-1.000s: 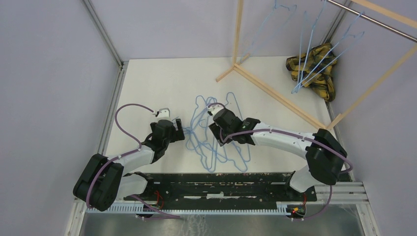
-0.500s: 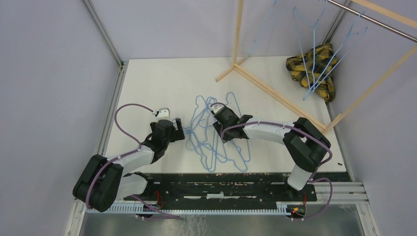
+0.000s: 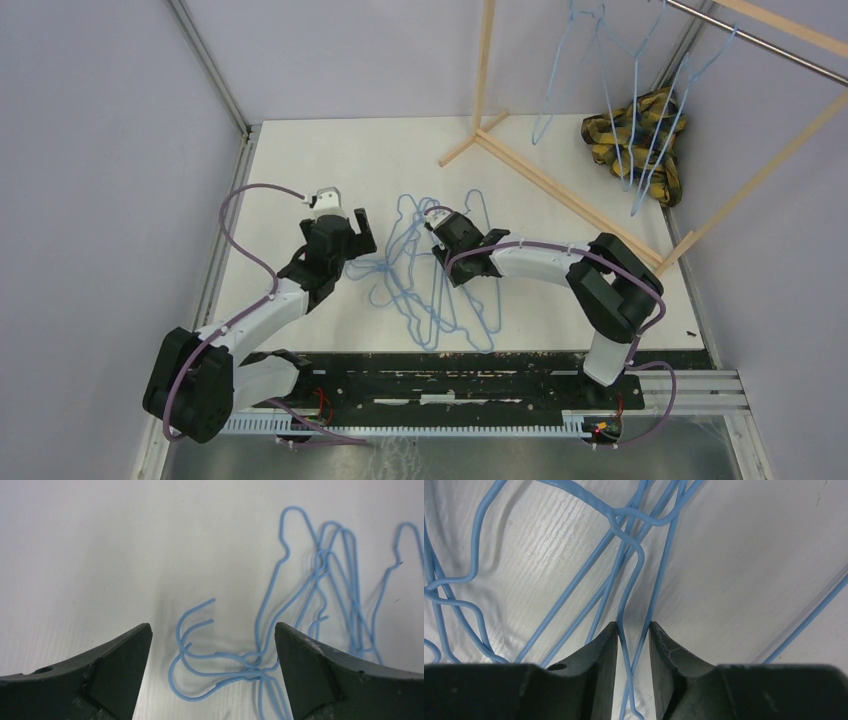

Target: Organize the hangers

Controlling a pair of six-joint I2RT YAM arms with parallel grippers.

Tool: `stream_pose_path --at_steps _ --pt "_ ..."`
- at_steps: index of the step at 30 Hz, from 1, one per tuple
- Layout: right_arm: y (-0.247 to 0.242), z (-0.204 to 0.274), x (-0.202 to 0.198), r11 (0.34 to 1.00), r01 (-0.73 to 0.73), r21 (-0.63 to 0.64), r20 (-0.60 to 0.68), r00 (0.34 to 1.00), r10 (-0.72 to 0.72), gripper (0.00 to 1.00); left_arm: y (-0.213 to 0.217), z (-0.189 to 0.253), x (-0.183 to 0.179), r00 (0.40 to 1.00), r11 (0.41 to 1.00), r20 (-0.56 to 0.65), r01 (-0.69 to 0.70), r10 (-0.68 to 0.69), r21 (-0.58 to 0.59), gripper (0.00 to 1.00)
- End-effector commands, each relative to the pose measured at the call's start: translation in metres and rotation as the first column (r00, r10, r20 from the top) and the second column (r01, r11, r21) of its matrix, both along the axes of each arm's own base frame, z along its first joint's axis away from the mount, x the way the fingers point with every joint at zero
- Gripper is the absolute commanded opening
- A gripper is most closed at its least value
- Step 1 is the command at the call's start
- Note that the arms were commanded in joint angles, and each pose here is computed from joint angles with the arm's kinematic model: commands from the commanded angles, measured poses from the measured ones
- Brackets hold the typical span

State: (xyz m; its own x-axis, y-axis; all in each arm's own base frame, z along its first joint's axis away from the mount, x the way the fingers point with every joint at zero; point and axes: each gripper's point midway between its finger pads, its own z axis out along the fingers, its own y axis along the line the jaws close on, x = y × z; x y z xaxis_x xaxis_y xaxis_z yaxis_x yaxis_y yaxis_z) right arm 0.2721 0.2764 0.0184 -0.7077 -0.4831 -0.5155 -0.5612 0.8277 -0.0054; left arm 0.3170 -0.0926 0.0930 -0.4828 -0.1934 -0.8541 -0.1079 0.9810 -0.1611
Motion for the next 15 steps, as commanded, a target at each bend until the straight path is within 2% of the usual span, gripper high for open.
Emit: stream_pose_path --at_steps 1,7,9,15 --pt "0.010 0.031 0.014 0.998 -0.009 0.056 0.042 0.999 0.007 0.36 -0.007 0.055 0.023 0.995 1.000 0.094 -0.012 0.013 -0.013 0.99" --pt "0.002 0.041 0.016 0.999 -0.006 0.041 0.060 0.998 0.003 0.35 -0.013 0.066 0.030 0.999 1.000 0.048 0.005 -0.005 0.009 1.00" --pt "0.003 0.043 0.018 0.999 -0.005 0.053 0.058 0.998 0.002 0.31 -0.011 0.069 0.029 0.999 1.000 0.054 0.002 -0.003 0.016 1.00" --pt "0.016 0.039 0.020 0.994 -0.018 0.105 0.016 1.000 0.017 0.29 -0.009 0.069 0.025 0.999 0.999 0.039 0.011 -0.012 0.035 1.00"
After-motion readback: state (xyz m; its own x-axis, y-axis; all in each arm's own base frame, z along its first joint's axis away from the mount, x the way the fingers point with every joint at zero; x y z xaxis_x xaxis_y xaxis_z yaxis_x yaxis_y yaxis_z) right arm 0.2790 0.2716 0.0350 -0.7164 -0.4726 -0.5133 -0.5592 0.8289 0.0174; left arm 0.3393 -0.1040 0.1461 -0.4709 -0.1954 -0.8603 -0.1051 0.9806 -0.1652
